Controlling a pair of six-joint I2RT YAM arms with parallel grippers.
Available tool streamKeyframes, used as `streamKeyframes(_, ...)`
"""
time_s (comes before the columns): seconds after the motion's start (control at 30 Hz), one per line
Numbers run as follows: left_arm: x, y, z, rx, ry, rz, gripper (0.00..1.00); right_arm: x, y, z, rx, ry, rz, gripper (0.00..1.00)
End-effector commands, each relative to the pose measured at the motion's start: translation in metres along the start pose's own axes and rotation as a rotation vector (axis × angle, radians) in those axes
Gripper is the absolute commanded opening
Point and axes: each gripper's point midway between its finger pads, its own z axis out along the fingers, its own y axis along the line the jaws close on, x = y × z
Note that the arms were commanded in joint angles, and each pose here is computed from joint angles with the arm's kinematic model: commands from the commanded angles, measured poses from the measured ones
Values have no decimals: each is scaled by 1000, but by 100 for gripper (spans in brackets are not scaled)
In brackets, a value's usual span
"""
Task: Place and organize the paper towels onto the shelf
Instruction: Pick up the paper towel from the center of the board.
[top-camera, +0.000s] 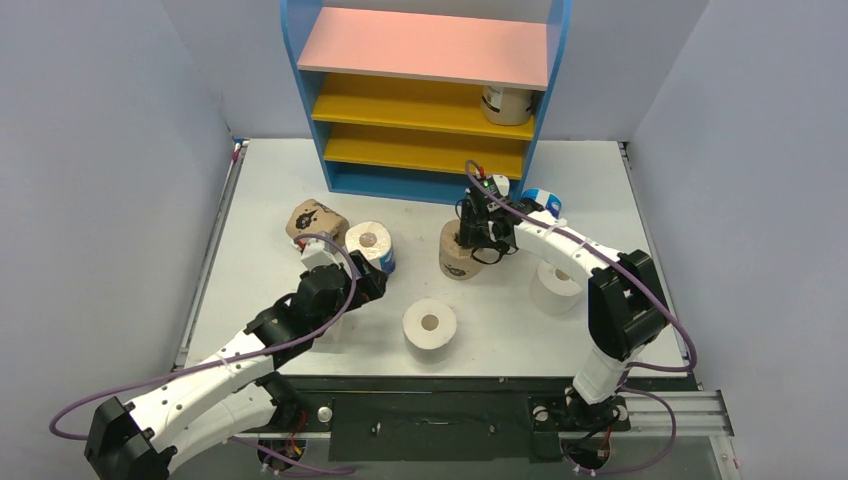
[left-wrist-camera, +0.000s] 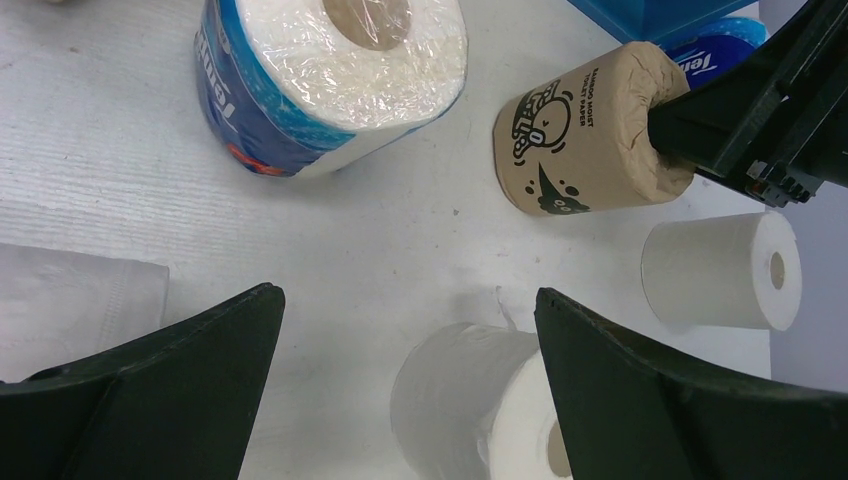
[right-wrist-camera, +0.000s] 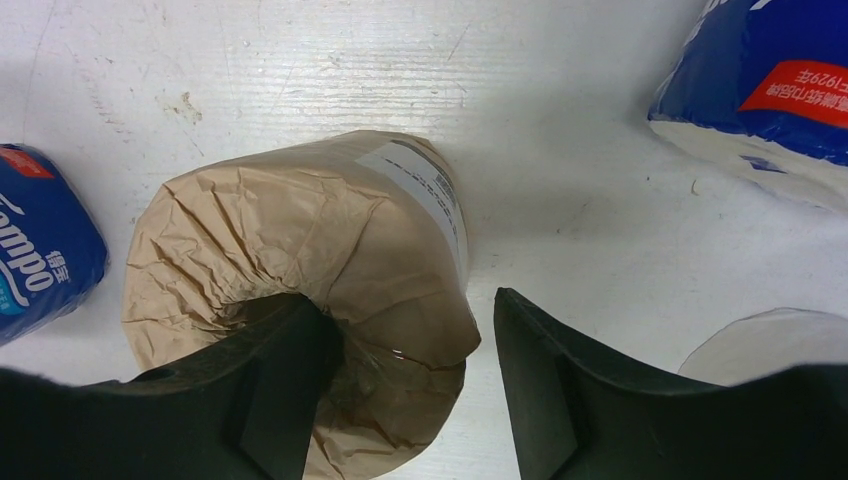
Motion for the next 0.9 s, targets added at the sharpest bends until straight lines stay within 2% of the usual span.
streamKeyframes(0.0, -6, -8, 2, 26, -18, -26, 97, -13, 1, -10, -3, -25, 43, 56)
streamKeyframes(0.2, -4, -6, 1, 21, -15, -30, 97, -15, 2, -13, -6, -36, 77, 47)
streamKeyframes(0.47, -4, -6, 1, 22, -16, -35, 97, -26, 6, -28, -30, -78, 127, 41)
streamKeyframes(0.87, -8, -12, 3, 35, -25, -38, 97, -66, 14, -87, -103, -203, 227, 31)
